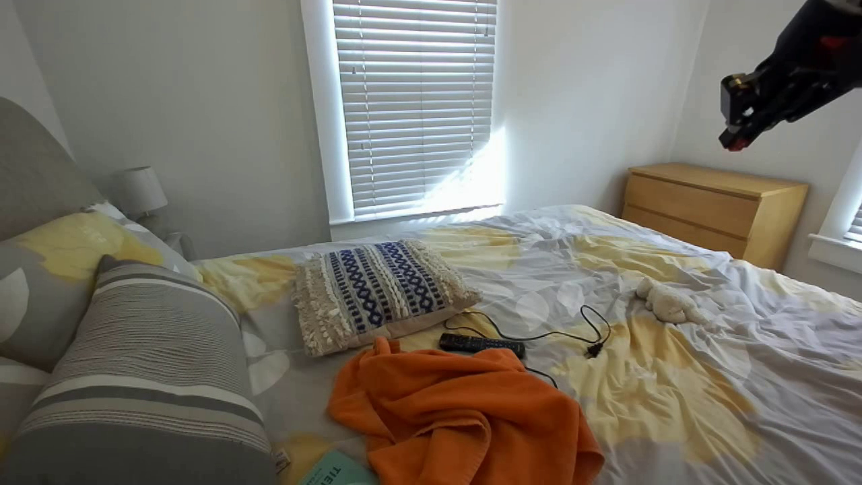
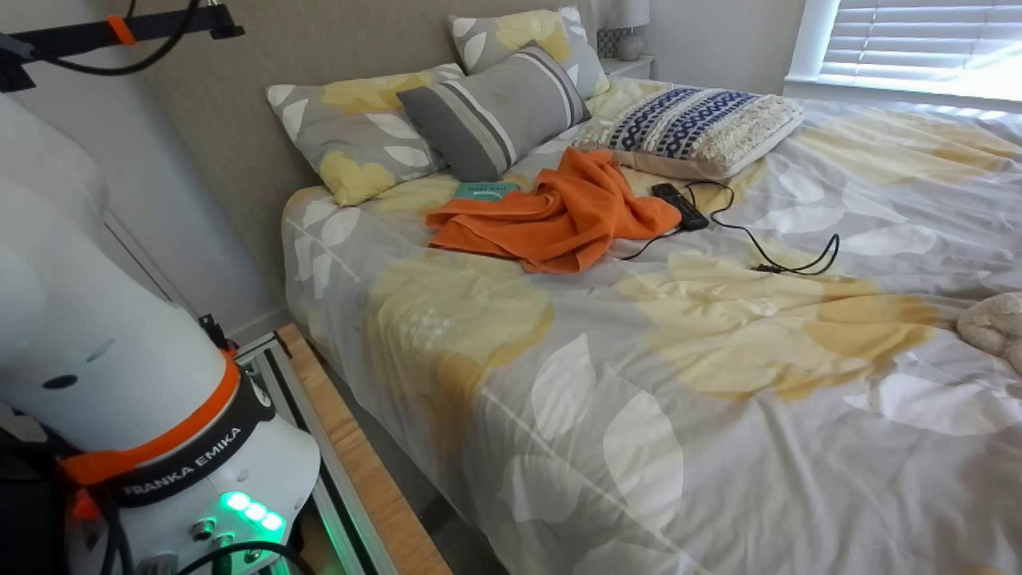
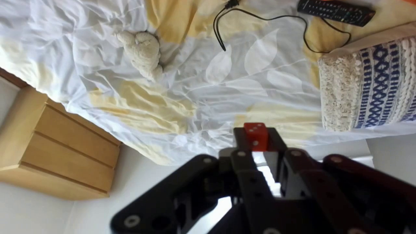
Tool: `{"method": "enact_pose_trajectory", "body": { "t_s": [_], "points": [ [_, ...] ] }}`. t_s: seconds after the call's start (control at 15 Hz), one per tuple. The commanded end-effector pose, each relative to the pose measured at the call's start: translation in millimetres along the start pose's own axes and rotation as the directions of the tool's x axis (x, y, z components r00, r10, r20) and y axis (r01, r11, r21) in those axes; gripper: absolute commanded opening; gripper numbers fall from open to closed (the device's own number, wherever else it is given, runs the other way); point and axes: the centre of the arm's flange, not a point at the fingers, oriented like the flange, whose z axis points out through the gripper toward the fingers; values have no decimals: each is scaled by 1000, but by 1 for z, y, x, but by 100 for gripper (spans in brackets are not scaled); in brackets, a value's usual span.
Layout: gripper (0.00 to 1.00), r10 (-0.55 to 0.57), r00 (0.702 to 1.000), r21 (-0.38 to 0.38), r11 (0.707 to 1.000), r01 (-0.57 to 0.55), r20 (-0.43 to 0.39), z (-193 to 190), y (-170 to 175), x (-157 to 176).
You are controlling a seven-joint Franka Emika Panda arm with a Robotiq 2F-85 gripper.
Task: Pick up the orange dice on the bed and drop it on the bed
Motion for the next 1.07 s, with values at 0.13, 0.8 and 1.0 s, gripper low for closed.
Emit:
{"method": "enact_pose_trajectory", "body": {
  "t_s": [0.13,0.8,1.0],
  "points": [
    [4,-105,983,-38,994,101,-151,-40,6,7],
    [66,-178,962,-10,984,179,-207,-40,10,21],
    [88,-176,964,-5,984,179,-197,-38,10,21]
  ]
}}
